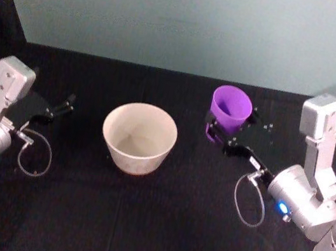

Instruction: Pick up the cup and pour the mung beans from the cup into the bowl.

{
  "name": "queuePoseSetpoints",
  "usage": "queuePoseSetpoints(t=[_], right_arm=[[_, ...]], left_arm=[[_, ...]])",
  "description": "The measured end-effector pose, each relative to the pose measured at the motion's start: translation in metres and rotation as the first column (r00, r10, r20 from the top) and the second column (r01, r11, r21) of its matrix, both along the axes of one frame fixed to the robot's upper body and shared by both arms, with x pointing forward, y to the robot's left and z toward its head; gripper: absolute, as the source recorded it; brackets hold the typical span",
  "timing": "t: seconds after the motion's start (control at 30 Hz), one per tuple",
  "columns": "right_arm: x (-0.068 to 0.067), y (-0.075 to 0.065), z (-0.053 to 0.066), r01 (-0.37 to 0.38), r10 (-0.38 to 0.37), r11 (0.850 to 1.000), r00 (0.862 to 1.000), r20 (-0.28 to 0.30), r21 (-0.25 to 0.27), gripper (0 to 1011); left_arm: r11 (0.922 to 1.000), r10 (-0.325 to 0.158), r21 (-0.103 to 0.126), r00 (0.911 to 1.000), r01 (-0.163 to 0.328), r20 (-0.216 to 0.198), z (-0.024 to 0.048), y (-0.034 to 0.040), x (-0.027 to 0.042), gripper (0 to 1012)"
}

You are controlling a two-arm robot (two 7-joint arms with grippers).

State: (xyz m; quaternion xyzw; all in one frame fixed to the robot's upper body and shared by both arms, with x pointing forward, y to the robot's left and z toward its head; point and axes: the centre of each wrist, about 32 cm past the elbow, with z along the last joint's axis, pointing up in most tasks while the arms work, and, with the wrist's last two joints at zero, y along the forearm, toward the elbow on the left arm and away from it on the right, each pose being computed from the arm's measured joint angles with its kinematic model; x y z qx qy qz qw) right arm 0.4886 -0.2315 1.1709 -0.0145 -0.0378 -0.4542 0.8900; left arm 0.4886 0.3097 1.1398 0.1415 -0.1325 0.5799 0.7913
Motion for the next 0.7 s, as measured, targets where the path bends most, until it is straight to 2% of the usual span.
queuePoseSetpoints(t=[0.7], right_arm=[[-0.0002, -0.0002, -0.0036, 0.002, -0.002, 1.000, 1.000, -0.003, 0.000, 724]], left_arm=[[1.0000, 0.000, 0.000, 1.0000, 0.000, 0.000, 0.0000, 0.0000, 0.0000, 1000]])
